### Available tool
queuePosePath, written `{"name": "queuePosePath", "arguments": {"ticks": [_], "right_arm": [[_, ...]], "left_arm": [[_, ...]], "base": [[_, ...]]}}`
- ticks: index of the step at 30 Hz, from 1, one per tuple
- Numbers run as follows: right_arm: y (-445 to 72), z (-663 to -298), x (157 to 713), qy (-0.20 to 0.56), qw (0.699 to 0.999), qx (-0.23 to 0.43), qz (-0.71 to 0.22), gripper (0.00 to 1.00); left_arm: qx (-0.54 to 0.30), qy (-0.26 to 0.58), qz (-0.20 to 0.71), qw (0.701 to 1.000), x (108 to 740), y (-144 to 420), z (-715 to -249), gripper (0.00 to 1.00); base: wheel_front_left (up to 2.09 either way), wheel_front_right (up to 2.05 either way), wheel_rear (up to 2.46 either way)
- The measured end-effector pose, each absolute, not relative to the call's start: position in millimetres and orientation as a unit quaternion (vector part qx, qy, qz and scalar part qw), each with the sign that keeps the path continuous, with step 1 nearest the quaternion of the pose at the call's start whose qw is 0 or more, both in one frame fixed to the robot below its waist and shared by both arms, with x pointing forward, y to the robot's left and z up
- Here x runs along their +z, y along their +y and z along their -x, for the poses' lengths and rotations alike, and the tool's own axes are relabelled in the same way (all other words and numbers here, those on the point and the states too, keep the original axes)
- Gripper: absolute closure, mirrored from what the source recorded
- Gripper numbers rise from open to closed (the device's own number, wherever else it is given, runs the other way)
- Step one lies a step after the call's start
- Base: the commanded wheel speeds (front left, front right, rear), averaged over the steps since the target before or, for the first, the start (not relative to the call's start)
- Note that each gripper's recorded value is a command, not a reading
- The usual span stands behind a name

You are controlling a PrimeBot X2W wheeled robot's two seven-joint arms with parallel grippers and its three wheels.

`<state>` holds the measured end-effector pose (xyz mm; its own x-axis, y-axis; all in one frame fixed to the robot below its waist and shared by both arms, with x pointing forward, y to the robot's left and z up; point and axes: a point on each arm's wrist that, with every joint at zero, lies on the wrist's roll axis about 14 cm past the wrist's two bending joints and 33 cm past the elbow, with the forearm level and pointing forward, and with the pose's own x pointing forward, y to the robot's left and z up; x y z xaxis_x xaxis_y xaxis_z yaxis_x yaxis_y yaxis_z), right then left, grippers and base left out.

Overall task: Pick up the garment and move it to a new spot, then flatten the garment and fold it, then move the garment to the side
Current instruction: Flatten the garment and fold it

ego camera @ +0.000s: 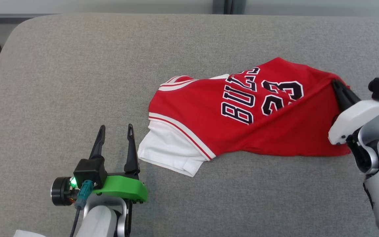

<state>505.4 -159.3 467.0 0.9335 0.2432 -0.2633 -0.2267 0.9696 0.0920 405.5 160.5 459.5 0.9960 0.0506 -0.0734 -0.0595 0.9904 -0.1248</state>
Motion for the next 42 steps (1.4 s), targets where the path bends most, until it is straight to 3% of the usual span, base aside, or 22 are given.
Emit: {"name": "queuePosePath", "arguments": {"ticks": [10, 18, 19, 20, 21, 28, 33, 37, 42], "right_arm": [[-133.8, -555.8, 480.4, 0.136, 0.982, 0.128, -0.015, 1.0], [-110.5, -590.1, 458.1, 0.163, 0.977, 0.138, 0.022, 1.0], [-107.9, -591.2, 453.8, 0.165, 0.976, 0.139, 0.022, 0.63], [-103.9, -591.7, 451.0, 0.164, 0.976, 0.142, 0.019, 0.11], [-100.5, -591.8, 449.2, 0.163, 0.976, 0.144, 0.015, 0.0], [-106.8, -586.7, 464.3, 0.104, 0.984, 0.144, 0.002, 0.0], [-148.6, -564.1, 469.4, 0.084, 0.99, 0.117, 0.003, 0.0], [-193.2, -529.4, 455.8, 0.108, 0.99, 0.084, 0.013, 0.0], [-199.1, -484.4, 434.4, 0.155, 0.984, 0.087, 0.007, 0.0]], "left_arm": [[0.027, 0.043, 0.064, 0.997, 452.6, 160.3, -414.2, 0.0], [0.045, 0.05, 0.062, 0.996, 447.7, 172.3, -414.5, 0.0], [0.048, 0.052, 0.062, 0.996, 446.6, 174.1, -413.8, 0.0], [0.051, 0.054, 0.061, 0.995, 445.7, 175.7, -413.3, 0.0], [0.053, 0.054, 0.061, 0.995, 445.1, 176.7, -413.1, 0.0], [0.052, 0.051, 0.063, 0.995, 447.0, 174.1, -415.9, 0.0], [0.038, 0.049, 0.064, 0.996, 448.6, 164.4, -415.5, 0.0], [0.023, 0.043, 0.065, 0.997, 452.7, 154.0, -417.5, 0.0], [0.003, 0.04, 0.066, 0.997, 454.0, 141.5, -420.9, 0.0]], "base": [[0.0, 0.0, 0.0], [0.0, 0.0, 0.0], [0.0, 0.0, 0.0], [0.0, 0.0, 0.0], [0.0, 0.0, 0.0], [0.0, 0.0, 0.0], [0.0, 0.0, 0.0], [0.0, 0.0, 0.0], [0.0, 0.0, 0.0]]}}
